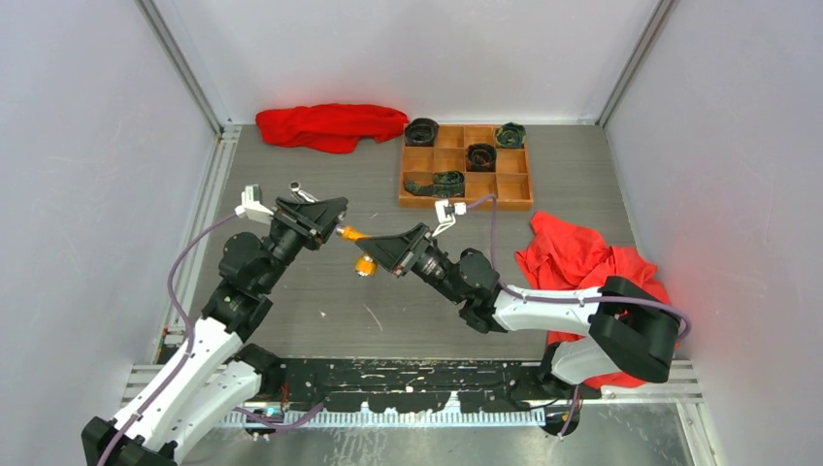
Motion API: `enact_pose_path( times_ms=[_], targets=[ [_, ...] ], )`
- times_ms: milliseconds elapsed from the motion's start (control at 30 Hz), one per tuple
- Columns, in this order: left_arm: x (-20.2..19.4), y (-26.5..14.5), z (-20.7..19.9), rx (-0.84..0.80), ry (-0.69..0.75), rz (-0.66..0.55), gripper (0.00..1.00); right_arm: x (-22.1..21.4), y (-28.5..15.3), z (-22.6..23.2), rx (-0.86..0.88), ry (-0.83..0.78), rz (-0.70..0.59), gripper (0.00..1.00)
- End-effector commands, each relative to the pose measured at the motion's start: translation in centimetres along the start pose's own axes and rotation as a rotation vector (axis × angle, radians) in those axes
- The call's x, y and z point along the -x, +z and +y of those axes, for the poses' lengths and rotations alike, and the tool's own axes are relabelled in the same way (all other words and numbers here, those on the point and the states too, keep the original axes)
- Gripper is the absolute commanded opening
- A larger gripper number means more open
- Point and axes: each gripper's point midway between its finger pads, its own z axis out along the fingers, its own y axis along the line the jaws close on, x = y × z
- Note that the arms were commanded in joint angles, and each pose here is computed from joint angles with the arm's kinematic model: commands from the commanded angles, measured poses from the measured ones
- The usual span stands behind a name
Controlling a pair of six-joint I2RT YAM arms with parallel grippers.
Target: Install the water faucets
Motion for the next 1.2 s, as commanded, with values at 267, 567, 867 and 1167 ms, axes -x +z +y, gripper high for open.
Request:
enact_pose_path(
  times_ms=[267, 567, 867, 1167],
  targets=[
    [-0.5, -1.4, -0.7, 0.300, 0.012, 0.109, 0.00, 2.9, -2.5, 0.2, -0.151, -1.261, 0.001, 0.01],
    [-3.7, -1.7, 2.1, 0.692, 0.045, 0.527, 0.00, 0.5, -6.0, -4.2, -0.081, -2.155, 0.191, 0.00],
    [-3.1, -5.1, 5.8, 1.056, 0.117, 0.643, 0.00, -0.6, -5.9, -4.8, -0.028, -2.561, 0.271, 0.01],
    [-1.8, -7.5, 6.7, 1.224, 0.254, 0.594, 0.00, -2.8, -3.6, -3.2, 0.046, -2.693, 0.274, 0.01]
  ],
)
